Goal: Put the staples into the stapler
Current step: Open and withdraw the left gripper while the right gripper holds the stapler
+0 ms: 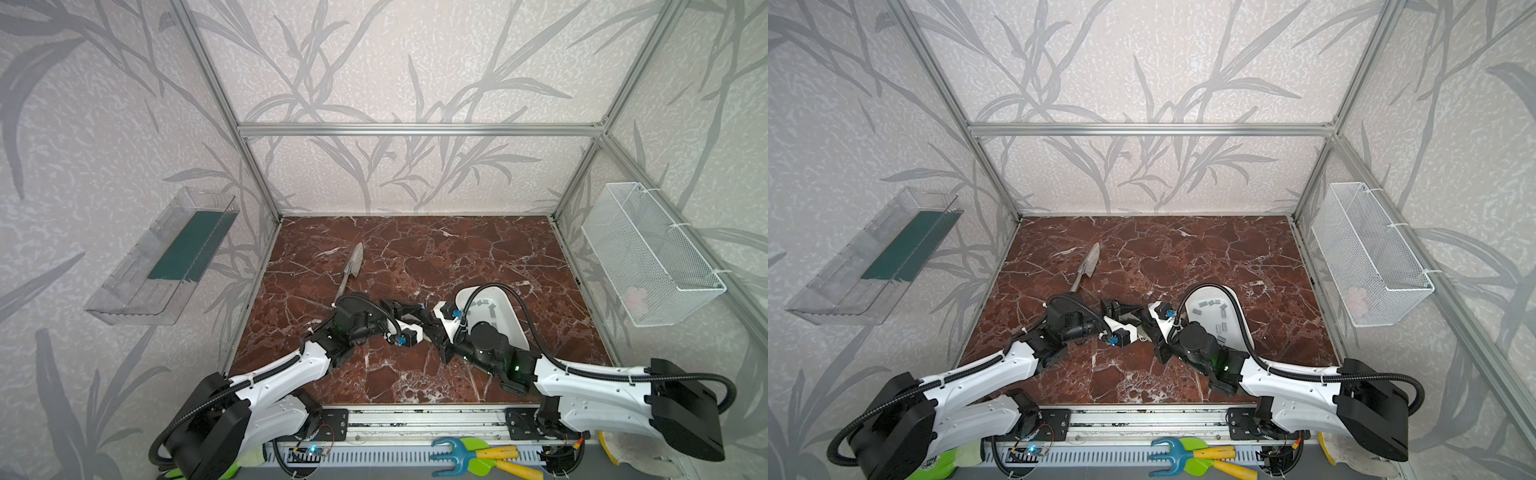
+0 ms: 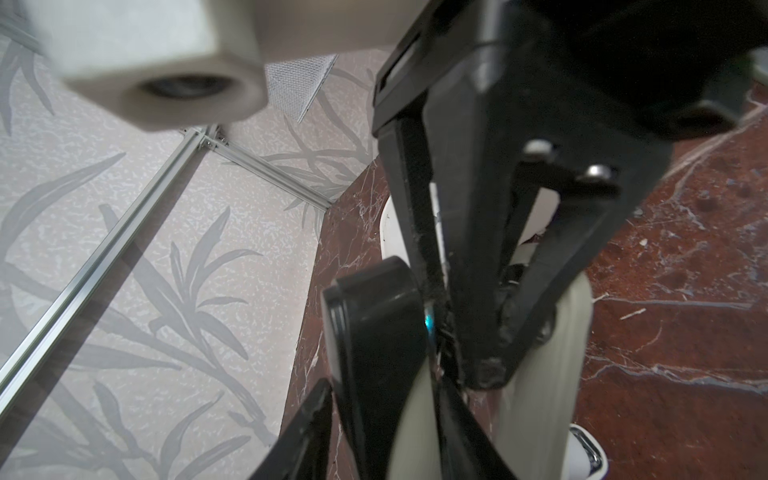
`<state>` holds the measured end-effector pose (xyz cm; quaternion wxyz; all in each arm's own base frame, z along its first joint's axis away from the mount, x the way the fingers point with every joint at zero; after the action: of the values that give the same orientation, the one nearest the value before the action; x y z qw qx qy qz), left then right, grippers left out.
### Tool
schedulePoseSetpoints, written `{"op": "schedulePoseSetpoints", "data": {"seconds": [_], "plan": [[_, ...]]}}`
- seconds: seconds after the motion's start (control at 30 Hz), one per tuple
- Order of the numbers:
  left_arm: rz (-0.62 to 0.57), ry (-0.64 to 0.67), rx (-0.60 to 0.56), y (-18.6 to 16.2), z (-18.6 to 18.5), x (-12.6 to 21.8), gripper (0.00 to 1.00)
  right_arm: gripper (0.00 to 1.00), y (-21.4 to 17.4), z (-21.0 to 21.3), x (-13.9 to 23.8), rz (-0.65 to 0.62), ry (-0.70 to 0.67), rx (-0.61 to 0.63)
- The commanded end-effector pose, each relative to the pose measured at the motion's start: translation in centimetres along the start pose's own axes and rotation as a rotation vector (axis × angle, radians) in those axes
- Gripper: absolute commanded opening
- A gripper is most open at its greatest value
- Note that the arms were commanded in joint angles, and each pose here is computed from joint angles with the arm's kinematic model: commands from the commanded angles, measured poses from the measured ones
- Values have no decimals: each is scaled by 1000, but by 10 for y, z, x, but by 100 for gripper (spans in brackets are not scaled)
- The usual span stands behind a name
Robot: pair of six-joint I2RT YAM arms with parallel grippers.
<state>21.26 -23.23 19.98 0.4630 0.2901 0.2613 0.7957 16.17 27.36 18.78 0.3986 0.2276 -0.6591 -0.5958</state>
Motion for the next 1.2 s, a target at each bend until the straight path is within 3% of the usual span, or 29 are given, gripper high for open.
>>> {"op": "schedulePoseSetpoints", "data": {"seconds": [0.0, 0.33, 1.17], "plan": [[10, 258, 33, 8, 46, 6, 43, 0, 35, 27, 8, -146, 132, -5], [107, 375, 166, -12, 80, 15, 43, 0, 23, 20, 6, -118, 69, -10], [229, 572, 390, -90, 140, 80, 44, 0, 4, 7, 16, -90, -12, -27]]}}
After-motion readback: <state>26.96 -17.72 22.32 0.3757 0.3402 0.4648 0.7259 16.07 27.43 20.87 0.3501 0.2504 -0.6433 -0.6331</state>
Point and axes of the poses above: each gripper's point midway between its finger pads, its own x axis back along the fingers, its own z axis along the line the jaws close on, y = z × x, the point moved 5 cm from there along x, back along the fingers, and after that the axes turned 8 degrees about x, right-handed, at the moved point
